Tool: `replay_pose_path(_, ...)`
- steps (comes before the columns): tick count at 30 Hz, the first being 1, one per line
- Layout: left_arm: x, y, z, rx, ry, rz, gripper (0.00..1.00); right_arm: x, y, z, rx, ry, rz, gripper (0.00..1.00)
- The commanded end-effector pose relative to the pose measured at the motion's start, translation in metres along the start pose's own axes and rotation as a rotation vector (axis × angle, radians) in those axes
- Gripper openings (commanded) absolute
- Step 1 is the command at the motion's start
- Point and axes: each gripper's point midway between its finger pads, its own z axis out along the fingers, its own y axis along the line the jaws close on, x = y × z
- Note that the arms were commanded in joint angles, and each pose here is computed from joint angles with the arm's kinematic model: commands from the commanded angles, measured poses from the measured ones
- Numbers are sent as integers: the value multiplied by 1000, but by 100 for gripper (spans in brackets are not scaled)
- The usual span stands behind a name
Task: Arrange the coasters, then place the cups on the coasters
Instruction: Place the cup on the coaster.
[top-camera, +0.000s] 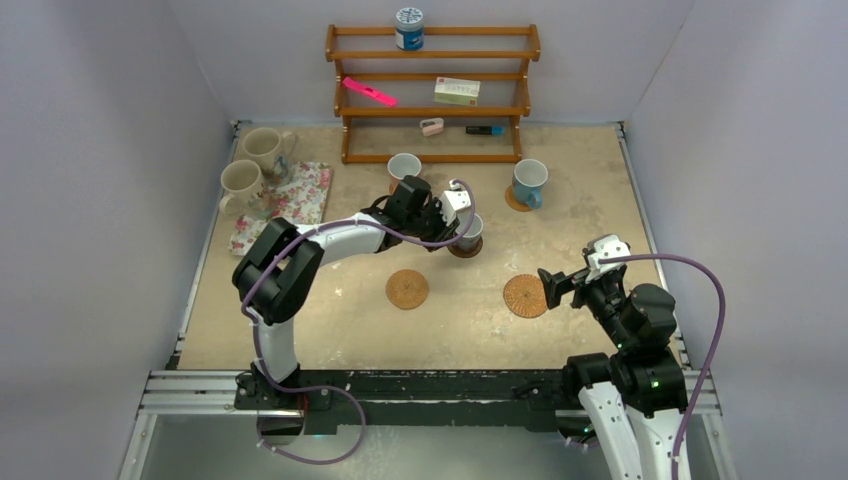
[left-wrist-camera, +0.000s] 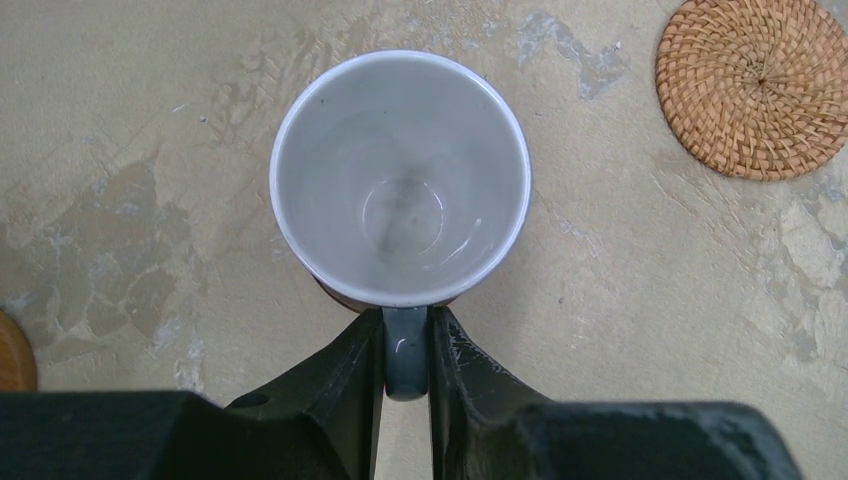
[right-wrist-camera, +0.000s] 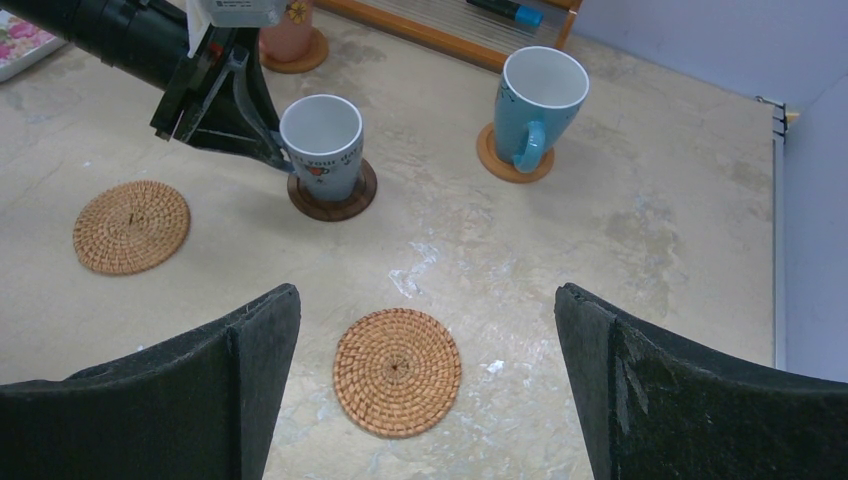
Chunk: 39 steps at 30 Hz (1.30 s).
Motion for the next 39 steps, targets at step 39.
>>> replay_pose_path(39, -36, -4, -23, -7, -73, 67, 28, -3, 4, 0, -26, -19, -15, 99)
